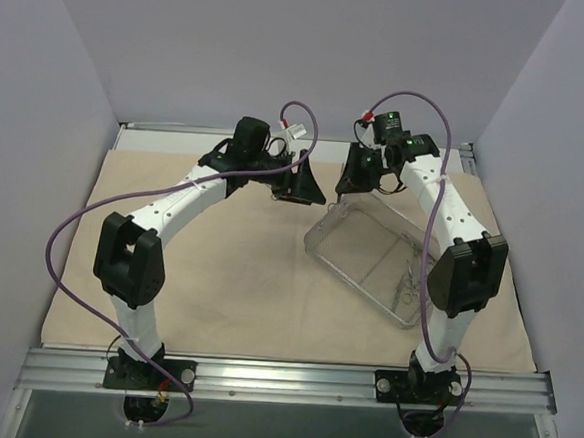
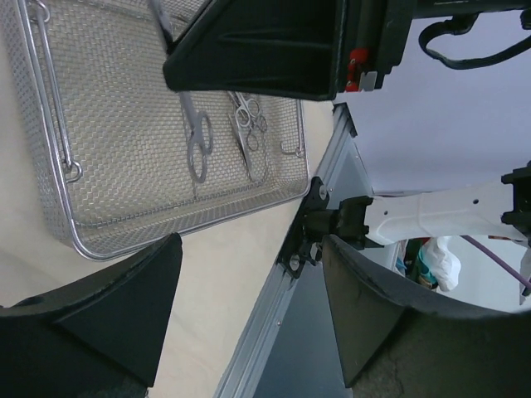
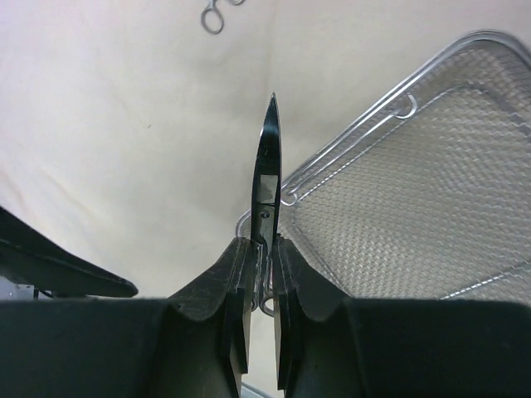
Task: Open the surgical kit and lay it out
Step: Place the medical item in the surgical kit.
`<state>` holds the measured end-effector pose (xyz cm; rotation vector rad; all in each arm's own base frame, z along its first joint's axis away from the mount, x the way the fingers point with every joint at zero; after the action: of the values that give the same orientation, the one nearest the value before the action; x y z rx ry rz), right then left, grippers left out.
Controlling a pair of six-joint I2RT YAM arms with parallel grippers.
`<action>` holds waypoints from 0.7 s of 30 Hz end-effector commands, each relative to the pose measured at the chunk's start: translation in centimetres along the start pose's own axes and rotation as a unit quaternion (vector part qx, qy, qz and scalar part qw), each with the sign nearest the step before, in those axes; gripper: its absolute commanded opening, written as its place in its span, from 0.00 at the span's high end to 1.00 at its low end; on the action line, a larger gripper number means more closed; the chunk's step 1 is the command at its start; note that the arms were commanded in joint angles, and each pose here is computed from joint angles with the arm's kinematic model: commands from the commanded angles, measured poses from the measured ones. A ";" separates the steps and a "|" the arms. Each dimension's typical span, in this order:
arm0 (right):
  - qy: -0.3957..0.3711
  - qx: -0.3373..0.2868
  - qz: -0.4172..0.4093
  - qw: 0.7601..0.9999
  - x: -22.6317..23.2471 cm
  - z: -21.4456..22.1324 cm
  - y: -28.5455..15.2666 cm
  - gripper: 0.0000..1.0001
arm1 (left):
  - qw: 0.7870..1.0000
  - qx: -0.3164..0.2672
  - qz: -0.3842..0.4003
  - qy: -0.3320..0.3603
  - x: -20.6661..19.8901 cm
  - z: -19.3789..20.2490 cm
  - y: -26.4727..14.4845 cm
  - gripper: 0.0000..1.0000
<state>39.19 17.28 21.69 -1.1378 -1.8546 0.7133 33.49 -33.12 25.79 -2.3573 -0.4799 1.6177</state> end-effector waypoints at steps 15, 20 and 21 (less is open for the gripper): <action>-0.037 0.019 -0.052 0.998 4.1 0.3 -0.5 1.00 | 1.000 0.002 -0.029 -0.007 1.5 -0.1 1.0 0.27; -0.045 0.018 -0.060 0.997 5.0 0.3 -0.5 1.00 | 1.000 0.008 -0.028 -0.008 1.3 -0.1 1.9 0.27; -0.047 0.017 -0.062 0.997 5.1 0.2 -0.6 1.00 | 0.999 0.009 -0.029 -0.009 1.5 -0.1 2.1 0.27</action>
<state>37.82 20.92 22.09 -1.0058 -1.9115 0.7505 34.02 -33.54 22.42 -2.2389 -0.5437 1.6688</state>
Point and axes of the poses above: each gripper's point midway between its finger pads, its own y axis out along the fingers, its own x axis along the line the jaws close on, z = x × y, the point moved 3 cm from there along -y, back along the fingers, and after that the axes turned 9 degrees about -y, right-handed, at the moved point
